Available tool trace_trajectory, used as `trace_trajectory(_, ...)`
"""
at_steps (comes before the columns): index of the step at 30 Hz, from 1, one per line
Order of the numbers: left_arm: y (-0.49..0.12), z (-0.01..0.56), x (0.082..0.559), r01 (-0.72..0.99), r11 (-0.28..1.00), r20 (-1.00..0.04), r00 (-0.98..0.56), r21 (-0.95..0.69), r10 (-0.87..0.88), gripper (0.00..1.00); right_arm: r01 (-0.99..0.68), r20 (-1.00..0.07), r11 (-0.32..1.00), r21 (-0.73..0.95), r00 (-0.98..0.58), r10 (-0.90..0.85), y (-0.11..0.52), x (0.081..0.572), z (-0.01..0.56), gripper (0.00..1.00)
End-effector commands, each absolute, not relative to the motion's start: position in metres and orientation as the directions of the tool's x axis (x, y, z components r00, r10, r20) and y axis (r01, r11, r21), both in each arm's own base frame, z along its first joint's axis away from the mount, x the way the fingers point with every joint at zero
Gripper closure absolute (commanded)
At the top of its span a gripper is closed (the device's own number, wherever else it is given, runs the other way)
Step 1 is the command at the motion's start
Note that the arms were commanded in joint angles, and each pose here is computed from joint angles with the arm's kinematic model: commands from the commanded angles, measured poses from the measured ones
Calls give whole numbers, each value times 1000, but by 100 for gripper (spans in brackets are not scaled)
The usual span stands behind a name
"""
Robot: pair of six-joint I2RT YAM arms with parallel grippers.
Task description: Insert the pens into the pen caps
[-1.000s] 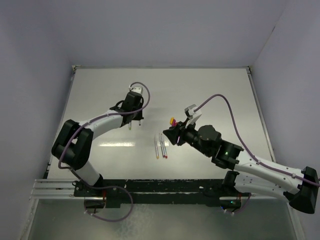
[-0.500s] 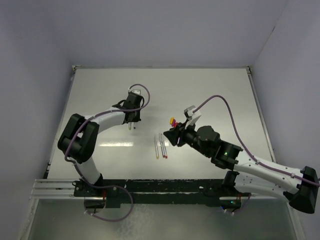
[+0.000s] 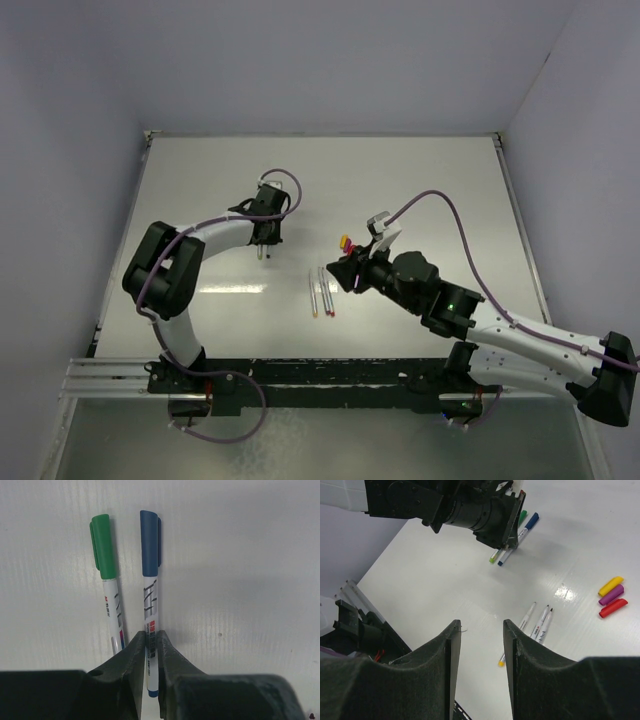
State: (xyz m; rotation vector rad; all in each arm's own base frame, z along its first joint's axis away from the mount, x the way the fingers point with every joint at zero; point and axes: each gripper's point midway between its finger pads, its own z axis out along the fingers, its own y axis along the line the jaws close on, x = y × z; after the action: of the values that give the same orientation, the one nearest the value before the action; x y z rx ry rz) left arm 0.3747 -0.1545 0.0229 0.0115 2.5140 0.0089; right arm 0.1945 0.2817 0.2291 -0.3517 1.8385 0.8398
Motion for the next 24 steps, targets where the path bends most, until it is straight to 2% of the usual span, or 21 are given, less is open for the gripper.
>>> trace_trajectory(1,-160,44,389,3,1000,-626,-780,-25,-14,81,-579,-900,714,393,-403,169,282,198,236,58)
trace_trajectory(5,-161,61,392,15,999,-650,-760,-35,-12,73,-579,-901,716,390,-402,165,282,198,236,57)
trace_trajectory(11,-166,91,390,33,996,-689,-724,-86,-35,71,-545,-901,756,363,-412,135,280,205,227,55)
trace_trajectory(17,-166,121,375,55,986,-727,-682,-154,-76,69,-476,-869,840,260,-495,-12,281,215,186,57)
trace_trajectory(24,-154,140,341,66,976,-757,-643,-206,-116,68,-492,-793,849,193,-588,-160,305,211,136,59)
